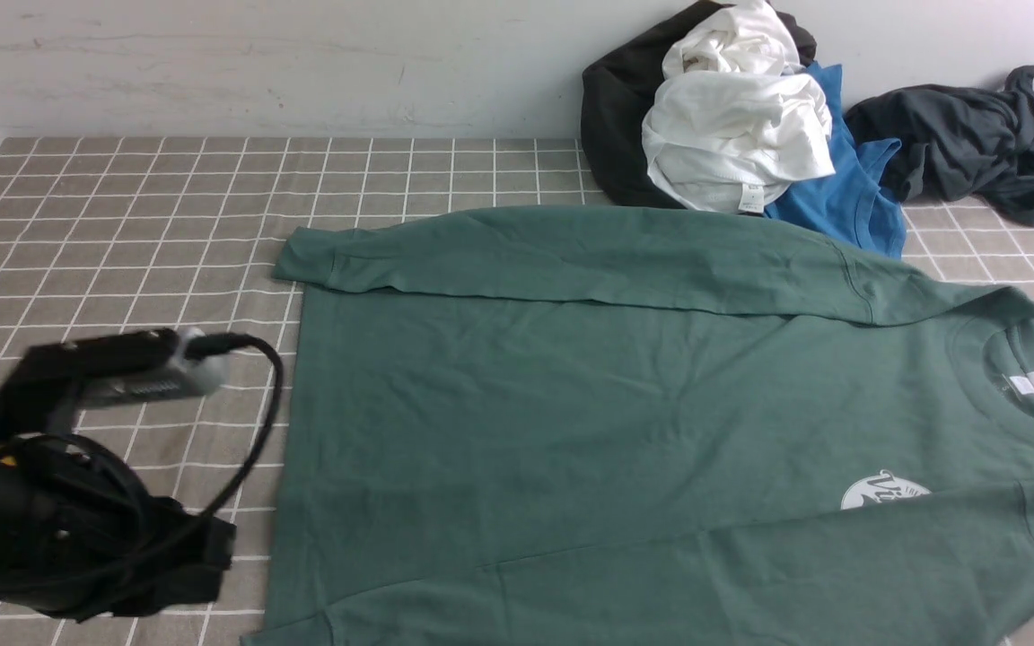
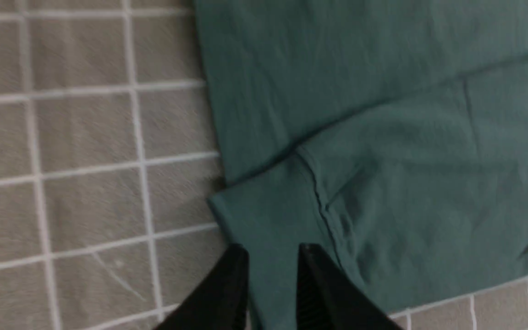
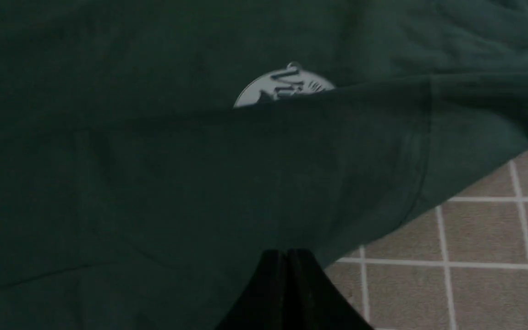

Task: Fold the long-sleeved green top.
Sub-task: Use the left arm to clamp the cuff closest to it

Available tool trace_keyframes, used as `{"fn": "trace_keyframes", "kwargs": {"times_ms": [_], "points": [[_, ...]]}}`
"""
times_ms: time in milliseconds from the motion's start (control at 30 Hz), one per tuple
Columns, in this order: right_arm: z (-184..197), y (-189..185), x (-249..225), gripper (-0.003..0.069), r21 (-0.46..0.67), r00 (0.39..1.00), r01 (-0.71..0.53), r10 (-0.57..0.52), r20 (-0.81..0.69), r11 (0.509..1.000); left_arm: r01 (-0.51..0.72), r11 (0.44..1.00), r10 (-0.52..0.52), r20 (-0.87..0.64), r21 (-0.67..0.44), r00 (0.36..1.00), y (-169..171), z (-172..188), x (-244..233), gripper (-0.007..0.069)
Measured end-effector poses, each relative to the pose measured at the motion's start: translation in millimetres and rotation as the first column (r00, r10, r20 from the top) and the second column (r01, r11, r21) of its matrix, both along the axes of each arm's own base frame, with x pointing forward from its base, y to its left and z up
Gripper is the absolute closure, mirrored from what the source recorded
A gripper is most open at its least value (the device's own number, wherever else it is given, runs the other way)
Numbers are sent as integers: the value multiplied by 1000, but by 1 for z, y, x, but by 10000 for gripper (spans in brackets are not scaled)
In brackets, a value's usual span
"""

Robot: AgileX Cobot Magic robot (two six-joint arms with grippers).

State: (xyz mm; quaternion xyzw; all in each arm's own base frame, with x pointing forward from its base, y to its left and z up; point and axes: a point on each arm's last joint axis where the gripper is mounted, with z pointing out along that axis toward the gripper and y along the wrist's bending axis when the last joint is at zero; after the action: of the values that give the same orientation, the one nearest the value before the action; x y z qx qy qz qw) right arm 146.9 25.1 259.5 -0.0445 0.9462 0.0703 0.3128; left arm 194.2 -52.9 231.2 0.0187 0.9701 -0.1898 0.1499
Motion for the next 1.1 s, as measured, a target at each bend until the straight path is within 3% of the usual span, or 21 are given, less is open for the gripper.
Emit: {"fn": "trace_keyframes", "kwargs": {"times_ms": [33, 167, 367, 667, 800, 867, 933, 1100], "points": [[-2, 7, 4, 673, -8, 998, -70, 70, 6, 998, 23, 1000, -23, -41, 1, 999, -6, -9, 4, 386], [-3, 26, 14, 673, -49, 970, -225, 229, 88, 973, 54, 998, -50, -131, 26, 990, -20, -35, 14, 260], [0, 42, 15, 673, -95, 928, -325, 337, 159, 941, 55, 993, -32, -203, 106, 979, -34, -61, 20, 237], [-2, 45, 15, 673, -95, 920, -336, 349, 179, 937, 33, 984, 5, -215, 175, 977, -33, -73, 25, 361], [-1, 45, 15, 673, -77, 923, -332, 340, 179, 940, 72, 980, -33, -206, 184, 978, -32, -73, 25, 451], [-1, 46, 15, 673, -73, 924, -330, 338, 179, 941, 100, 978, -62, -201, 185, 978, -33, -74, 25, 561], [-1, 46, 15, 673, -72, 924, -330, 338, 179, 941, 122, 976, -86, -195, 180, 977, -33, -73, 26, 609], [-1, 46, 15, 673, -72, 924, -330, 338, 181, 941, 209, 964, -187, -139, 165, 973, -38, -57, 33, 631]]}}
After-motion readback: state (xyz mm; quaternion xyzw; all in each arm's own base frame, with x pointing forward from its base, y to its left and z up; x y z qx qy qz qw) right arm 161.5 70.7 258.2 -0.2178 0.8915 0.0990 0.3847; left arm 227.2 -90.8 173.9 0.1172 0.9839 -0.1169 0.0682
